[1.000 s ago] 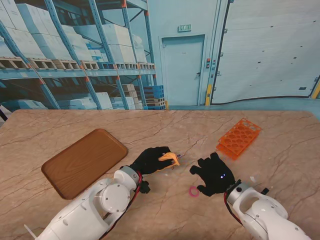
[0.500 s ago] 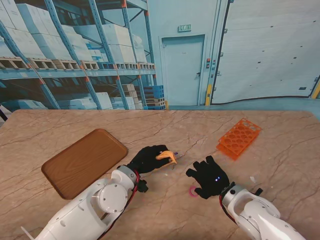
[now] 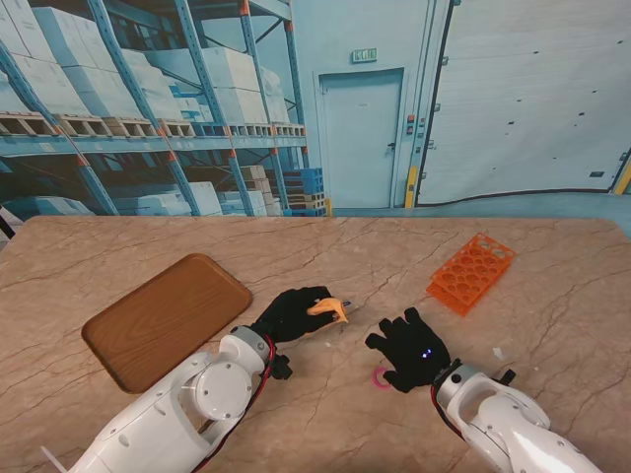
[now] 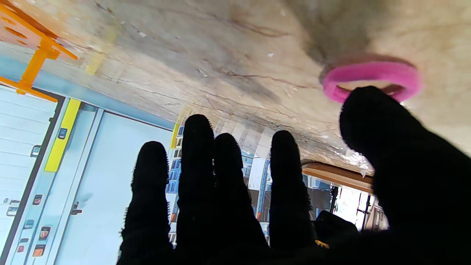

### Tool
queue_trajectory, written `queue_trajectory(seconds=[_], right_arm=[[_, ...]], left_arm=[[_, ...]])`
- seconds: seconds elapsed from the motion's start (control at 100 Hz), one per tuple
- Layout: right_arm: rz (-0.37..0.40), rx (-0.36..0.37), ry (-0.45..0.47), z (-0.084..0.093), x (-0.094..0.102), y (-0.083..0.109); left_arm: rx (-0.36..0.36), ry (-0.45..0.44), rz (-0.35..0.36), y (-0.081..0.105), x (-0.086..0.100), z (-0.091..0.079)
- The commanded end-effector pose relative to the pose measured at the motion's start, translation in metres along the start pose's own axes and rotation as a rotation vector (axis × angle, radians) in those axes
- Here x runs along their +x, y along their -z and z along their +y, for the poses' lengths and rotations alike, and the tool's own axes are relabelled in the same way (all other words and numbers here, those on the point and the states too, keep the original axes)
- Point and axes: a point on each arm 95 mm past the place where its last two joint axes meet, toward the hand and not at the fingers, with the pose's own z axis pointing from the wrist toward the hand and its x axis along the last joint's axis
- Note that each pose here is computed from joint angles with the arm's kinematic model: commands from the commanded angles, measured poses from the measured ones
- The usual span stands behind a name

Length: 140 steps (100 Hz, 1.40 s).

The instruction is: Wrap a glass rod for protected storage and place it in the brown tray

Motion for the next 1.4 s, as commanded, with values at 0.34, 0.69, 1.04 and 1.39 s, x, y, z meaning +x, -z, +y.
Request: queue_trajectory(seconds=[0.34, 0.69, 1.04, 1.39], right_arm=[[0.037, 0.022, 0.014, -0.002, 0.008, -0.001], [0.052, 0.032, 0.014, -0.005, 0.013, 0.003], [0.076, 0.007, -0.023, 0.000, 0.012, 0.004], [0.018, -0.098, -0.168, 0.032, -0.007, 0.013]], left_arm=[[-0.005, 0.025, -0.032, 0.002, 0.003, 0.003], [-0.004, 0.029, -0.041, 0.002, 0.003, 0.003], [-0.004, 0.027, -0.044, 0.001, 0.002, 0.003], [-0.026, 0.007, -0.032, 0.000, 0.003, 0.006]])
